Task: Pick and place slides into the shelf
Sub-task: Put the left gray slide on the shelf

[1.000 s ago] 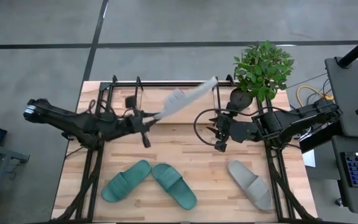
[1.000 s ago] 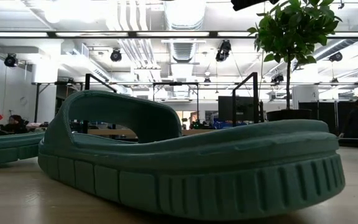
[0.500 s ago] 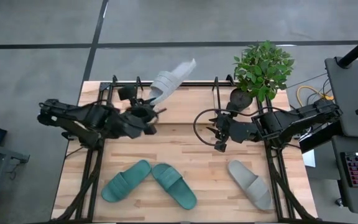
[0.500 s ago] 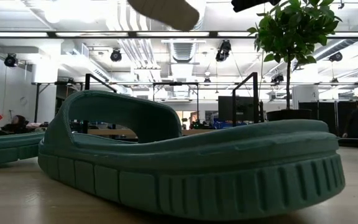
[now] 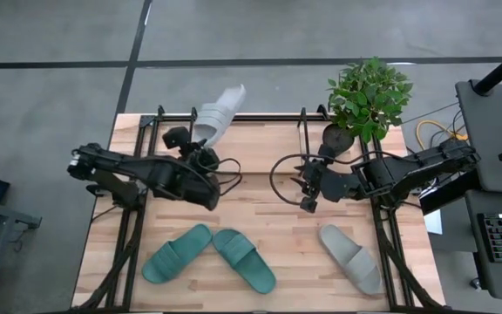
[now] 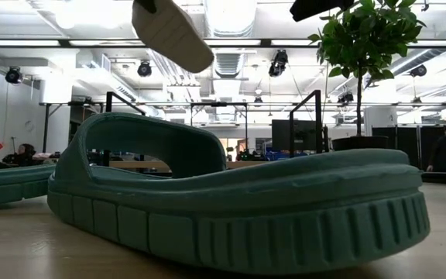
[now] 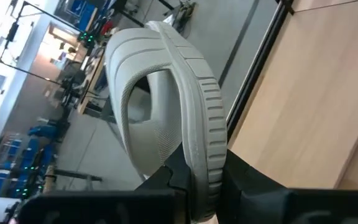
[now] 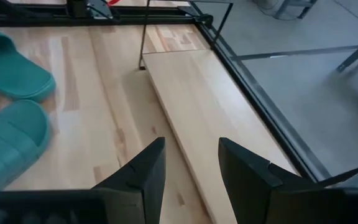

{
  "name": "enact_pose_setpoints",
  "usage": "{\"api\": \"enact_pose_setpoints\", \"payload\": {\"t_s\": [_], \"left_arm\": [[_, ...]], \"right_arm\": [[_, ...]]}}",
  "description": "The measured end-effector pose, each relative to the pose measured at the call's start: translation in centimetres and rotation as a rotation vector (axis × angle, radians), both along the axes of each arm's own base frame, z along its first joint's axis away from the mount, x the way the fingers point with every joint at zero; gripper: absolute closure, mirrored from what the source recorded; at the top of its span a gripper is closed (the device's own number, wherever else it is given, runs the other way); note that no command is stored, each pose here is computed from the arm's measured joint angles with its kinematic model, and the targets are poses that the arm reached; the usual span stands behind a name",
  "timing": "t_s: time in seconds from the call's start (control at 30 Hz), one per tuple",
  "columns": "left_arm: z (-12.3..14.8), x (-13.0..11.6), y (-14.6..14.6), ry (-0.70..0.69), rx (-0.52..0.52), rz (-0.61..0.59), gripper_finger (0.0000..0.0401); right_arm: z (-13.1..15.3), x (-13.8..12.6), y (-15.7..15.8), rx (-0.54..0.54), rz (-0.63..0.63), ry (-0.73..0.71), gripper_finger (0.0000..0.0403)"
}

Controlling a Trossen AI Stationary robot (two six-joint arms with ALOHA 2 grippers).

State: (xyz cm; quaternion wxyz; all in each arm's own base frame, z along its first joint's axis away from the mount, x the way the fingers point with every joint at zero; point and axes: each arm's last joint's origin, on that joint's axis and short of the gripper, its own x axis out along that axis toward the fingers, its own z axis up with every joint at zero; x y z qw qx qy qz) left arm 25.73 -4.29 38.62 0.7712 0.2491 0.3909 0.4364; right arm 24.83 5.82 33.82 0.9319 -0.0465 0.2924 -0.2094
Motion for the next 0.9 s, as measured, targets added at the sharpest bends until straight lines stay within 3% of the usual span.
{"api": "enact_pose_setpoints", "payload": {"t_s": [0.3,0.57,0.9], "left_arm": [[-2.2,1.8,-0.4,0.040,0.084,0.033,0.0386],[-6.1,2.9,-0.2,0.070,0.117,0.090,0.0386],[-10.9,4.2,1.0,0.062,0.037,0.233,0.0386]], "right_arm": [[-0.2,-0.1,-0.1,-0.002,-0.019,-0.003,0.0264],[1.6,-0.7,0.2,0.015,0.017,-0.130,0.0264],[2.4,-1.7,0.1,0.007,0.039,-0.170,0.0264]]}}
